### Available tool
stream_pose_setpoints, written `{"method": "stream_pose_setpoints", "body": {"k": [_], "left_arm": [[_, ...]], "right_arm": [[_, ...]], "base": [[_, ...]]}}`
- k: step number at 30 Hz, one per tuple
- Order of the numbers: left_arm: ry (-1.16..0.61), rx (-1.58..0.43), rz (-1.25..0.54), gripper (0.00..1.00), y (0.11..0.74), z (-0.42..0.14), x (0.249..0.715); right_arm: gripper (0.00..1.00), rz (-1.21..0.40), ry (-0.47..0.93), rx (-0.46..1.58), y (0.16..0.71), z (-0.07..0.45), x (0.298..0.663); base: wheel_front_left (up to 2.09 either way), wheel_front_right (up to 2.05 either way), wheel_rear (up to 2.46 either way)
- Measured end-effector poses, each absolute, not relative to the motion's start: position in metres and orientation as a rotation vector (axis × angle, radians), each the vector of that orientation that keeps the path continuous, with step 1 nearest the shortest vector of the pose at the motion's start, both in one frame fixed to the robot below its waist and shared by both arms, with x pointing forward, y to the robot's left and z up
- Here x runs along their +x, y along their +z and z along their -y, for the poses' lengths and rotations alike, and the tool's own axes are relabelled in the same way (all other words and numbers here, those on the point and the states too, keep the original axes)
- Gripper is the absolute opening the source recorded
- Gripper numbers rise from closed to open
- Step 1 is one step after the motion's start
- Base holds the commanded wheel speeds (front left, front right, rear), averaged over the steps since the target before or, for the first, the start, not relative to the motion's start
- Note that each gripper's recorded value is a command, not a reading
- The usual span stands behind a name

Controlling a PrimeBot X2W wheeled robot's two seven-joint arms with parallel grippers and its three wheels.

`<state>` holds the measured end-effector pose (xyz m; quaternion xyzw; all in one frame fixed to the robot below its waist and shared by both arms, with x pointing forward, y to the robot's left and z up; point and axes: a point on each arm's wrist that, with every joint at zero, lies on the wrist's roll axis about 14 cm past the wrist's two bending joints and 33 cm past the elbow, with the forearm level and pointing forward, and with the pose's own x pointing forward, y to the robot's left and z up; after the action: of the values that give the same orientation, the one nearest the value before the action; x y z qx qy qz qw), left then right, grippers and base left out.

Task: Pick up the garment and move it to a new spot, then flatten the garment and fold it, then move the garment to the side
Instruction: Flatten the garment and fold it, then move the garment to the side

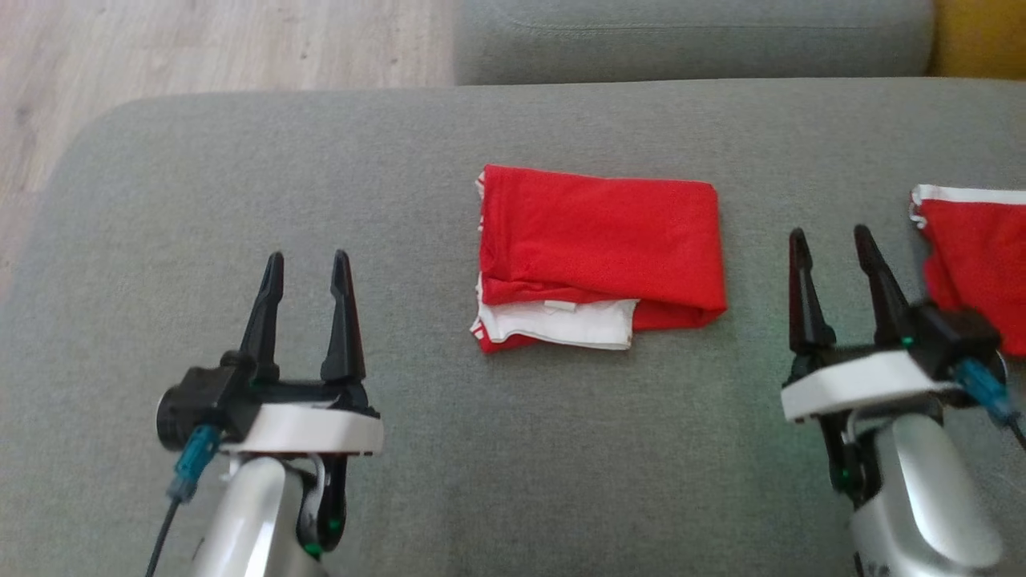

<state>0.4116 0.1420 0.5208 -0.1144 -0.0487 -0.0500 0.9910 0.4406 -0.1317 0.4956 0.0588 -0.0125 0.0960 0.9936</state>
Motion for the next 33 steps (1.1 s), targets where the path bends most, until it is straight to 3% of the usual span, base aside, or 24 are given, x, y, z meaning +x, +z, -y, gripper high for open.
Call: {"method": "stream_pose_setpoints", "body": {"k": [8,17,33], "left_arm": [[-0.107,-0.215,0.071,1.00,0.510,-0.137,0.403],[-0.104,-0.216,0.074,1.00,0.511,-0.137,0.403],[-0.085,-0.198,0.039,1.00,0.497,-0.146,0.421]], "right_arm": [[1.00,0.014,0.125,0.140,0.488,0.154,0.415],[1.00,0.021,0.121,0.148,0.490,0.155,0.415],[1.00,-0.201,0.179,0.144,0.431,0.124,0.470]], "base": [[0.00,0.00,0.00],[0.00,0.00,0.00],[0.00,0.00,0.00]]}}
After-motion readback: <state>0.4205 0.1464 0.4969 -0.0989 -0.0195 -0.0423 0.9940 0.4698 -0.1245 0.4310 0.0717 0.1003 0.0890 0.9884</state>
